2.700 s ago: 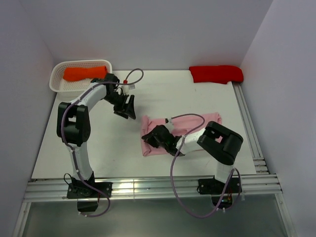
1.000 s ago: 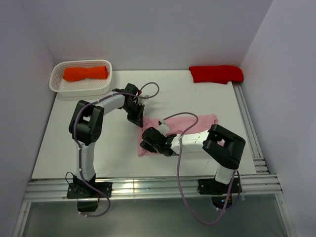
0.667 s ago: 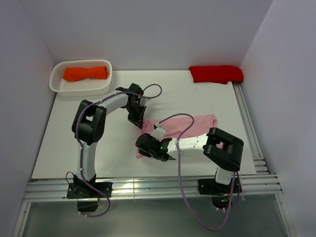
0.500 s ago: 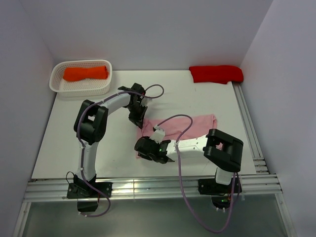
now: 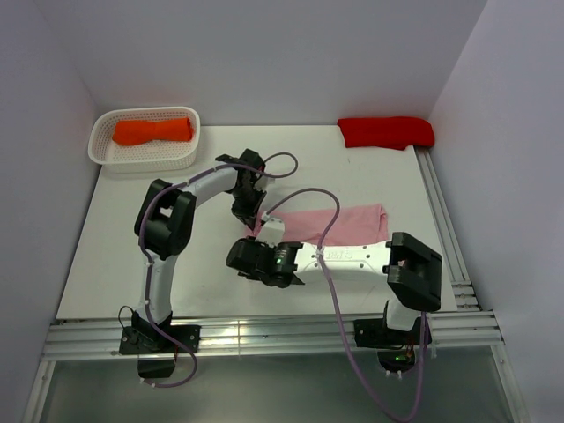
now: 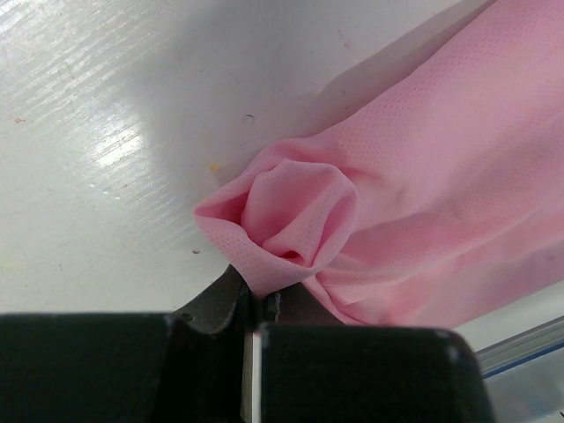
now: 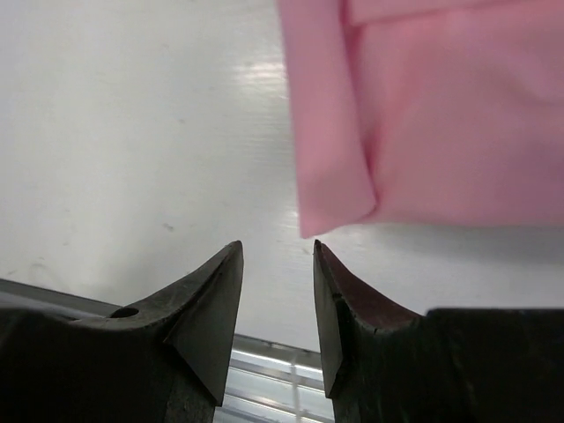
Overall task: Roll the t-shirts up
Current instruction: Roll the tshirt
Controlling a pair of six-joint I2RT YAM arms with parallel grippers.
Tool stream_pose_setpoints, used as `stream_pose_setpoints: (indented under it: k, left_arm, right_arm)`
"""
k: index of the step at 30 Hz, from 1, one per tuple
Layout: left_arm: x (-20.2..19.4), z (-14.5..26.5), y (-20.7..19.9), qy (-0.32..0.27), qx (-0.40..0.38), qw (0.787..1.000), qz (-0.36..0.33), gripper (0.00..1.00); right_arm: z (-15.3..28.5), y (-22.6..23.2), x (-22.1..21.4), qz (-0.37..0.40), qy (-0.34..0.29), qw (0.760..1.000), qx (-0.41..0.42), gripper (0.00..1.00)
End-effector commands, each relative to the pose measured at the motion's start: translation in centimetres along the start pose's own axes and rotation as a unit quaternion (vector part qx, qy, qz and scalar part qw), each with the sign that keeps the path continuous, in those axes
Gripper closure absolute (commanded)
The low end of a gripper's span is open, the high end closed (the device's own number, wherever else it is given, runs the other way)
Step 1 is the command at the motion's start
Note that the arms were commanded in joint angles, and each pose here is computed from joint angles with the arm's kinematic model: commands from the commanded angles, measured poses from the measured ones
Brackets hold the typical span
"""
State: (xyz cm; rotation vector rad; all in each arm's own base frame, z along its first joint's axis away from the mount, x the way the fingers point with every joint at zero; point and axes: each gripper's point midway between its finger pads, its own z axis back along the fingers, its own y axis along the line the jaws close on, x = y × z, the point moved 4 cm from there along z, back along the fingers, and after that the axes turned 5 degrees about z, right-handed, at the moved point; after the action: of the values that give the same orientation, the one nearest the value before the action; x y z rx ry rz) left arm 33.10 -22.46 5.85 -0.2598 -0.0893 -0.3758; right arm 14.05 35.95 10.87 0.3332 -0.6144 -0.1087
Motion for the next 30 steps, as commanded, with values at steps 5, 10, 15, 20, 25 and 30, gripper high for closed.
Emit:
stream_pose_setpoints:
  k: [5,10,15,20,25,30]
  left_arm:
    - [0.3,-1.8,2.1,0.000,0.060,0.998,-0.016,1.00]
    - [0.2,-1.7,2.0,0.002,0.063,0.998,-0.019,1.00]
    - [0.2,-1.6,2.0,0.003,0.064,0.998,-0.020,1.00]
    - [0.2,-1.7,1.8,0.005,0.063,0.998,-0.019,1.00]
    - [0.2,-1.7,1.7,0.005,0.063,0.998,-0.020,1.00]
    - [0.1,-2.0,1.6,0.009,0.063,0.998,-0.020,1.00]
  right_arm:
    - [0.4,2.7,4.5,0.062,-0.076,0.995,-0.028,0.54]
    - [-3.3,3.3,6.7,0.109,-0.126,0.982,-0.087,0.55]
    - [-6.1,3.2,7.3,0.150,-0.146,0.967,-0.147,0.55]
    - [-7.2,3.9,8.3,0.178,-0.172,0.953,-0.177,0.55]
    - [-8.6,3.5,7.7,0.197,-0.160,0.946,-0.202,0.55]
    - [-9.6,3.1,6.8,0.210,-0.145,0.943,-0.212,0.55]
